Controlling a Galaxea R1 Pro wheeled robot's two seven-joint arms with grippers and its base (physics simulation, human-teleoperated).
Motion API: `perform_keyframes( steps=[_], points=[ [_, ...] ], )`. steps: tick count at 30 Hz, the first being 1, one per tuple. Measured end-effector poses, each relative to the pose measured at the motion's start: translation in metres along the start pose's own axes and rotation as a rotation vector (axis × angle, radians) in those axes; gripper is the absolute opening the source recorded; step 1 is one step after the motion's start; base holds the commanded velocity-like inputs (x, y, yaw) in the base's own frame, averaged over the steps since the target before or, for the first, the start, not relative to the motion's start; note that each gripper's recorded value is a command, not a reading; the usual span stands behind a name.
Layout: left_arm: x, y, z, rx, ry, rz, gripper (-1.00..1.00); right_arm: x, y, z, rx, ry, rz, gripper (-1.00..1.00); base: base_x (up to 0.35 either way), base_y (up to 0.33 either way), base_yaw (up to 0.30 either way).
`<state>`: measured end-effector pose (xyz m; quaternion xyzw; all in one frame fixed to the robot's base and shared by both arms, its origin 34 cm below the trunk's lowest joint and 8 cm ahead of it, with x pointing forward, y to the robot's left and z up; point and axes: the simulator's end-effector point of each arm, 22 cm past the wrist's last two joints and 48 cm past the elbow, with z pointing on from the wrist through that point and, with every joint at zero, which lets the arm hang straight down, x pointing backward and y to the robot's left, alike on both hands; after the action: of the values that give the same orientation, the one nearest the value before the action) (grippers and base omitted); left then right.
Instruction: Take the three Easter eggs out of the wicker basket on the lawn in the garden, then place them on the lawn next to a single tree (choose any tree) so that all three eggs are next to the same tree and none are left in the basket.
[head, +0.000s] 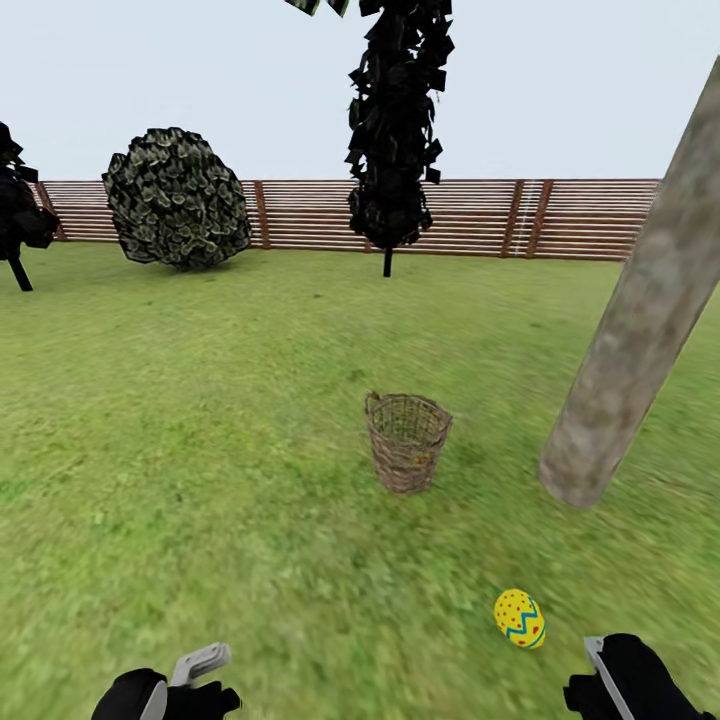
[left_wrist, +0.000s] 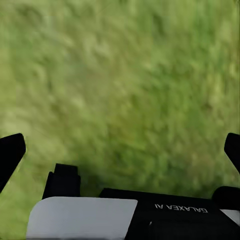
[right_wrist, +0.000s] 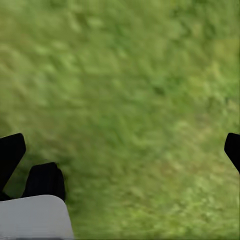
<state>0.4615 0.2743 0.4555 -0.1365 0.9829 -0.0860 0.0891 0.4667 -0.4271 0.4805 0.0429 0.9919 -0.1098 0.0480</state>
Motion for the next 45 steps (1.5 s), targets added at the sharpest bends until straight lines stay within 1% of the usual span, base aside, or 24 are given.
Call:
perform_keyframes(
  steps=[8,12,16,21,27,45],
  points=[
    [-0.006,-0.001,-0.016,-0.004,-0.004,0.000,1.00,-0.004,-0.004,-0.015,0.002,-0.001,0.000,1.00,0.206,0.293,0.000],
    [-0.013,0.004,-0.026,-0.012,-0.012,-0.004,1.00,-0.006,-0.006,-0.023,0.002,-0.001,-0.001,1.00,0.259,0.232,0.007],
    [-0.017,0.007,-0.035,-0.016,-0.015,-0.010,1.00,-0.008,-0.008,-0.030,0.005,-0.002,-0.001,1.00,0.270,0.223,0.203],
    [-0.019,0.005,-0.044,-0.016,-0.015,-0.010,1.00,-0.010,-0.010,-0.039,0.004,-0.003,0.000,1.00,0.266,0.225,0.267],
    [-0.021,0.002,-0.054,-0.016,-0.013,-0.008,1.00,-0.012,-0.012,-0.050,0.001,-0.001,0.004,1.00,0.257,0.247,0.049],
    [-0.027,-0.007,-0.084,-0.015,-0.011,-0.007,1.00,-0.021,-0.019,-0.084,-0.004,-0.009,0.011,1.00,0.230,0.268,-0.268]
  ],
)
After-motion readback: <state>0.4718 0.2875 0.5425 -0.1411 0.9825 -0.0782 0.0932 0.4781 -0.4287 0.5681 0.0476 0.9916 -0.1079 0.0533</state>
